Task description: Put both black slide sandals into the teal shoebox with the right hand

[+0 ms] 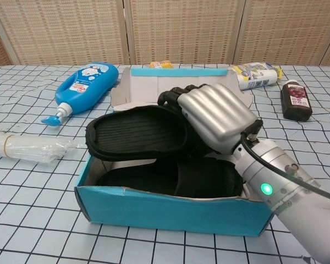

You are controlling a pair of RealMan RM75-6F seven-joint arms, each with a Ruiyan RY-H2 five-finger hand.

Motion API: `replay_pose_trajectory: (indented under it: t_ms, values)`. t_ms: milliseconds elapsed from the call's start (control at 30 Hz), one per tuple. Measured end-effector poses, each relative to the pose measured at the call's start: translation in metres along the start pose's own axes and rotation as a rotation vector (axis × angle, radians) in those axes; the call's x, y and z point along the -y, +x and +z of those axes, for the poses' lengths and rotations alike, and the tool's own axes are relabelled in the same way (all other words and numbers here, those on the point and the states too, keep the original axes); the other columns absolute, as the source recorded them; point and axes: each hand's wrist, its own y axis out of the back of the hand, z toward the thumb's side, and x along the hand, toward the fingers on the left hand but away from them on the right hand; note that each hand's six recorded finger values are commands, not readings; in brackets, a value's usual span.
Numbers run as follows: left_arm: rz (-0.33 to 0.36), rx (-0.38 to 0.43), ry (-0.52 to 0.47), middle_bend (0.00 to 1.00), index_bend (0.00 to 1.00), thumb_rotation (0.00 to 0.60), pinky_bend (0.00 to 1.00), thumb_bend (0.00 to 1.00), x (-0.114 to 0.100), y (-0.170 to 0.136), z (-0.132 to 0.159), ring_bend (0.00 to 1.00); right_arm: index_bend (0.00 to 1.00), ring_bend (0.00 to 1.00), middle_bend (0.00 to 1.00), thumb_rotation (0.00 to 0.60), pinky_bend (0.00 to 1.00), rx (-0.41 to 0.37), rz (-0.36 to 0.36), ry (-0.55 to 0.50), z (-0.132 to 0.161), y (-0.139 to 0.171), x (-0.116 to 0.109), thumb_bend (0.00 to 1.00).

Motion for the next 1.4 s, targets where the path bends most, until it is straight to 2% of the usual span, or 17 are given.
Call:
replay_pose_trajectory:
  t_ms: [133,467,700,800,867,933,1000,1067,1167,1233,1400]
  values:
    - [-0.002,0.002,0.001,0.09,0.22,0.6,0.37,0.67,0.0,0.0,0.0,0.15,0.65,0.52,0.67,0.6,0.69,-0.003,0.026,0.023,0.0,0.004,0.007,0.14]
    - [-0.011,-0.004,0.005,0.09,0.22,0.6,0.37,0.67,0.003,0.002,0.0,0.15,0.65,0.52,0.67,0.6,0.69,0.035,0.169,0.085,-0.011,0.014,0.025,0.14]
    - [-0.013,-0.004,0.005,0.09,0.22,0.6,0.37,0.66,0.003,0.002,0.0,0.15,0.64,0.52,0.67,0.6,0.69,0.04,0.194,0.098,-0.015,0.016,0.026,0.14]
    - [-0.014,-0.005,0.005,0.09,0.22,0.6,0.37,0.66,0.004,0.003,0.0,0.15,0.6,0.5,0.67,0.6,0.68,0.039,0.202,0.107,-0.016,0.017,0.027,0.14]
    - [-0.014,-0.005,0.005,0.09,0.22,0.6,0.37,0.66,0.003,0.003,0.0,0.15,0.54,0.43,0.62,0.6,0.63,0.04,0.209,0.107,-0.017,0.017,0.028,0.14]
    - [-0.014,-0.006,0.004,0.09,0.22,0.6,0.37,0.67,0.004,0.003,0.0,0.15,0.47,0.34,0.54,0.6,0.53,0.041,0.215,0.101,-0.018,0.017,0.027,0.14]
    - [-0.014,-0.007,0.004,0.09,0.22,0.6,0.37,0.67,0.003,0.003,0.0,0.15,0.41,0.17,0.41,0.6,0.31,0.044,0.221,0.086,-0.02,0.016,0.026,0.14]
    - [-0.013,-0.008,0.004,0.09,0.22,0.6,0.37,0.67,0.003,0.003,0.0,0.15,0.36,0.04,0.31,0.6,0.15,0.047,0.22,0.065,-0.022,0.015,0.023,0.13]
    - [-0.014,-0.009,0.003,0.09,0.22,0.6,0.37,0.67,0.003,0.003,0.0,0.15,0.28,0.0,0.2,0.6,0.05,0.052,0.218,0.017,-0.025,0.013,0.017,0.1]
    - [-0.015,-0.009,0.004,0.09,0.22,0.6,0.37,0.67,0.004,0.004,0.0,0.15,0.21,0.0,0.13,0.6,0.03,0.055,0.22,-0.02,-0.027,0.013,0.013,0.07]
    - [-0.017,-0.008,0.005,0.09,0.22,0.6,0.37,0.67,0.004,0.004,0.001,0.15,0.17,0.0,0.1,0.6,0.02,0.059,0.229,-0.122,-0.034,0.011,-0.005,0.06]
